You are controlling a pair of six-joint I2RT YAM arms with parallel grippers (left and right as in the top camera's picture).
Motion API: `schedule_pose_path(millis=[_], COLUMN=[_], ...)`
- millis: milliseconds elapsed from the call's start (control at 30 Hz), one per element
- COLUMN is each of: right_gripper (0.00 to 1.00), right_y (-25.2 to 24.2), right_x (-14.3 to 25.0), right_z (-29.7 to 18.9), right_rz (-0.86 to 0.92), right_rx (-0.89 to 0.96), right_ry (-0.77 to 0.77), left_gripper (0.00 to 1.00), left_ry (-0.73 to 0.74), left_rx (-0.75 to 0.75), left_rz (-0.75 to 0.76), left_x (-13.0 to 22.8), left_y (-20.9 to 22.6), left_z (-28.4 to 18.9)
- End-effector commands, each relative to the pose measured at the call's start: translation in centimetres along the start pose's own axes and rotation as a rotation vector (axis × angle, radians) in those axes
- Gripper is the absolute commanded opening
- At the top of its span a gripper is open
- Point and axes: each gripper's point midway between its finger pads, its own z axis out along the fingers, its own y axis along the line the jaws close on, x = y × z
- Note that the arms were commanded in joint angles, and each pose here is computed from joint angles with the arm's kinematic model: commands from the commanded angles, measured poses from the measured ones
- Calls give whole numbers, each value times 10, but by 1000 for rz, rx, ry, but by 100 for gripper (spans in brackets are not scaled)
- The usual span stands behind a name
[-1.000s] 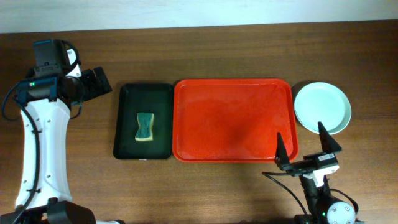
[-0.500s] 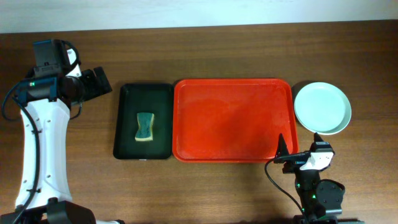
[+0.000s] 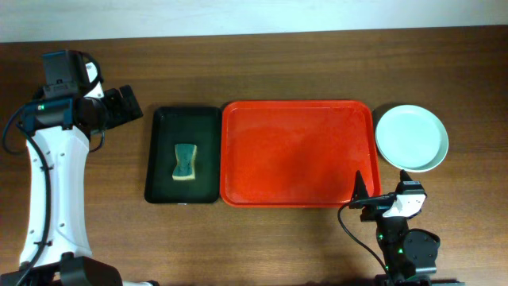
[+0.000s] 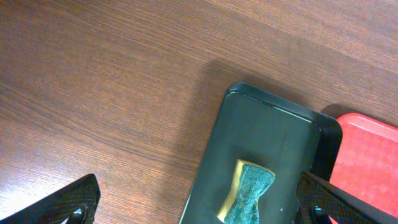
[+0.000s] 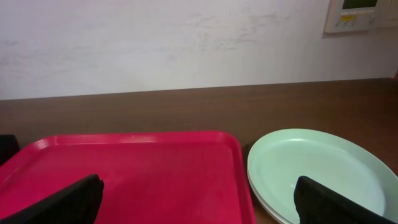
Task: Clean dirty plates on tray and stack at the side
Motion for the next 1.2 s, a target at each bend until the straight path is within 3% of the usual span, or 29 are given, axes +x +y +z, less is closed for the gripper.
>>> schedule_pose_path(millis=[0, 733, 867, 1167], right_gripper=[99, 99, 99, 98], right_y=[2, 2, 2, 2], right_x=[2, 2, 2, 2], right_z=[0, 0, 0, 0], right_rz=[8, 8, 8, 8], right_rx=[-8, -8, -8, -8], right_ry=[2, 3, 3, 3], left_gripper=[99, 99, 99, 99], left_ry=[-13, -55, -148, -487], left_rx=[4, 18, 60, 233], left_rz=[-15, -5, 31, 128], left_x=[-3, -6, -9, 11], left_y=[0, -5, -22, -58], left_z=[-4, -21, -59, -205])
